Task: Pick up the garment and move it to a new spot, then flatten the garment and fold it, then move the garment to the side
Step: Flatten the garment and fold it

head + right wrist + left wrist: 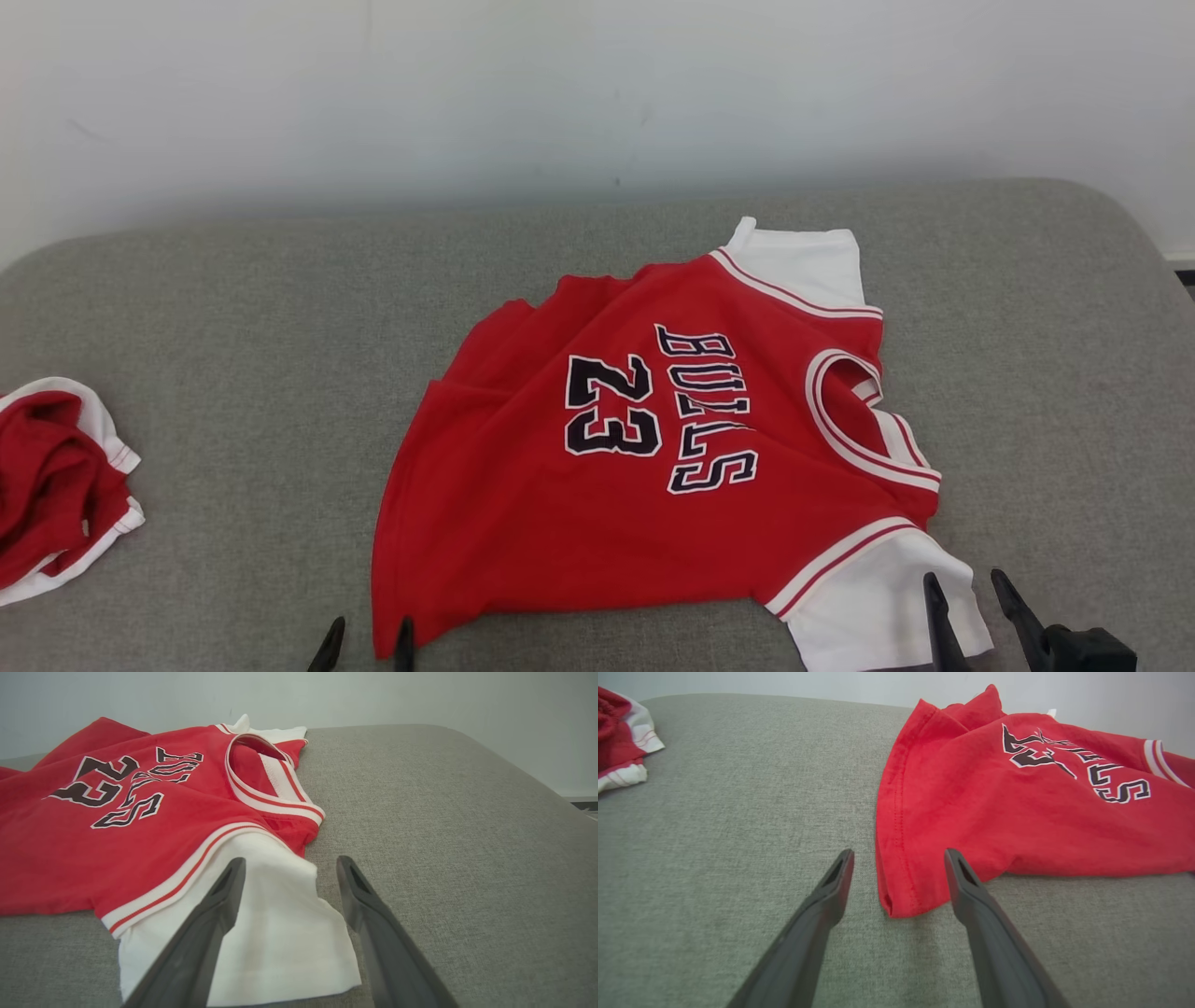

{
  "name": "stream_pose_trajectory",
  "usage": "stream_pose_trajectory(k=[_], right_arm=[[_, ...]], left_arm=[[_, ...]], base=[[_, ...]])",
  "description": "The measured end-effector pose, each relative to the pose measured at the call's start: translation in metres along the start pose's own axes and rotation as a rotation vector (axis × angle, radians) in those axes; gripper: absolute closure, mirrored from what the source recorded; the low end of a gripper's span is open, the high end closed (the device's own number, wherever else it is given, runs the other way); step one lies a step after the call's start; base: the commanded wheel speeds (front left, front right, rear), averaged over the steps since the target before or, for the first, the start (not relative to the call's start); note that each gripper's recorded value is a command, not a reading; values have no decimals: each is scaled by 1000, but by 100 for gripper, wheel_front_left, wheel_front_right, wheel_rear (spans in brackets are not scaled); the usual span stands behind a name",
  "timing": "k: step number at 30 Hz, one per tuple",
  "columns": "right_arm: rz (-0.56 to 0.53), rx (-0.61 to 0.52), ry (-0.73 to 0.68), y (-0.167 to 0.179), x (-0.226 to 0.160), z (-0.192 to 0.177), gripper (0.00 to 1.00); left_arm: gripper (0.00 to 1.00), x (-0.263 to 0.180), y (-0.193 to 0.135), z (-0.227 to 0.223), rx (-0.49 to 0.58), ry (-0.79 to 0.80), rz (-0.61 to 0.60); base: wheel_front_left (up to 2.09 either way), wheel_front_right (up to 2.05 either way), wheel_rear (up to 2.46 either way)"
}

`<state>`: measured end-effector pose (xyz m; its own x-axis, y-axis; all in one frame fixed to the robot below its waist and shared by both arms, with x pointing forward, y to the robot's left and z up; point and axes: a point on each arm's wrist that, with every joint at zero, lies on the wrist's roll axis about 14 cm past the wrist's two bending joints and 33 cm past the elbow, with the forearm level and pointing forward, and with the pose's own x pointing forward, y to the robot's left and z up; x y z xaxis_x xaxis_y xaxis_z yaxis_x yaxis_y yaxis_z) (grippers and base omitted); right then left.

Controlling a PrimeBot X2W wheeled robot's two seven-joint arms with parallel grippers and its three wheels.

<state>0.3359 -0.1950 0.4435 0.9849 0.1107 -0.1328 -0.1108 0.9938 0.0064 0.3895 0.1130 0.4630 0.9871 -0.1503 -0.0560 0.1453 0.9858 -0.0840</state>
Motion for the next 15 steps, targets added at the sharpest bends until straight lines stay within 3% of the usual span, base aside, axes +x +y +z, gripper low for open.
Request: stream_pose_trajectory(k=[15], right_arm=[[-50,33,154,-14,-1,-46,0]], left_arm=[[0,21,-6,-25,-9,67,-26]], base=[[0,0,0]])
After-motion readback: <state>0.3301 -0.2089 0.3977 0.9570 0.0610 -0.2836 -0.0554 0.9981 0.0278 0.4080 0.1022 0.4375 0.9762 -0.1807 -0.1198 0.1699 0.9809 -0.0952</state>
